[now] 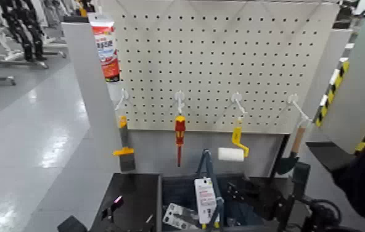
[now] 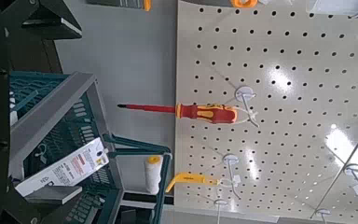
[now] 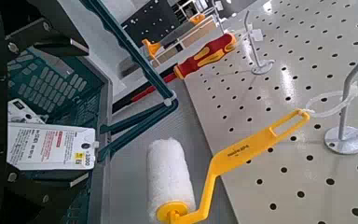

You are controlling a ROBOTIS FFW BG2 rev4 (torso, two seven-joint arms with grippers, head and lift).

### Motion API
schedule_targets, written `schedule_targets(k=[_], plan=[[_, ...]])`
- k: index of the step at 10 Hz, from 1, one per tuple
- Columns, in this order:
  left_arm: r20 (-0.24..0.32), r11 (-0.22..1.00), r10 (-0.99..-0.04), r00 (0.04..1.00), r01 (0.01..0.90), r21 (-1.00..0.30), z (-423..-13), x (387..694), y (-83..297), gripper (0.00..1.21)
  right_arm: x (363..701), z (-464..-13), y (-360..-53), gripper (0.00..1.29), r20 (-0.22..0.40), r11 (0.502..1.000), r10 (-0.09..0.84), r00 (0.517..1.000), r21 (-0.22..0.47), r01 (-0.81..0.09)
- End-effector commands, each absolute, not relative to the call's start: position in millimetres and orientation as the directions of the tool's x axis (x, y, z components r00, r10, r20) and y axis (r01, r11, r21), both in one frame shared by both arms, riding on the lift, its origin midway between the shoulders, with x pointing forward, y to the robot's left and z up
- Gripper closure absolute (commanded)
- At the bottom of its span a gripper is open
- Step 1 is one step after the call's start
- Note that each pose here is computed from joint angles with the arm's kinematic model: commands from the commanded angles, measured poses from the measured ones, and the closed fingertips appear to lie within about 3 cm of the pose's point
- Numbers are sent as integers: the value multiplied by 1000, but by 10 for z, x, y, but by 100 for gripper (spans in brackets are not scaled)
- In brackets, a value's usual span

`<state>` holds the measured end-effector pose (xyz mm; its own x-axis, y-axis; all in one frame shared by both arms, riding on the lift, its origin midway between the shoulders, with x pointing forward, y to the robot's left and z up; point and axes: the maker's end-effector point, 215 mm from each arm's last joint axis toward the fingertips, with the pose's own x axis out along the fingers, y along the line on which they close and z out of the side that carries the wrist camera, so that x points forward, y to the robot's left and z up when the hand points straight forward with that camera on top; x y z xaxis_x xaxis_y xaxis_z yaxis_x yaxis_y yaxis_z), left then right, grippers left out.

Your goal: Put the yellow pliers into the crate.

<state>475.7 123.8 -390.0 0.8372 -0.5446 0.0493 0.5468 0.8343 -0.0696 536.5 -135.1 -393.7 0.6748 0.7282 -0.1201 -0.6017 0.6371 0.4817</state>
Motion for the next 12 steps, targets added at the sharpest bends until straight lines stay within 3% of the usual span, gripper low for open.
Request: schedule_targets(k=[1, 3, 4, 8, 10, 12], plan=[[51, 834, -545, 837, 547, -69, -3891, 4757, 1237, 13, 5402, -3813, -1433, 8, -93, 669, 697, 711, 441, -598], [52, 834, -544, 837, 547, -70, -3890, 4757, 1233, 13, 5496, -3663, -1697, 11, -95, 790, 586, 805, 290, -540], [51, 834, -545, 837, 547, -69, -3891, 4757, 1237, 13, 5479, -3550, -1776, 11, -64, 823, 546, 835, 223, -522], [51, 834, -545, 837, 547, -70, -3896, 4747, 1238, 13, 5117, -3536, -2131, 11, 15, 932, 328, 945, 161, -326], [51, 837, -541, 840, 543, -69, -3897, 4743, 1263, 13, 4792, -3772, -2295, 11, -4, 965, 212, 977, 161, -209], [51, 839, -536, 843, 538, -81, -3914, 4726, 1272, 13, 4511, -3875, -2346, 11, -4, 978, 171, 985, 123, -169]])
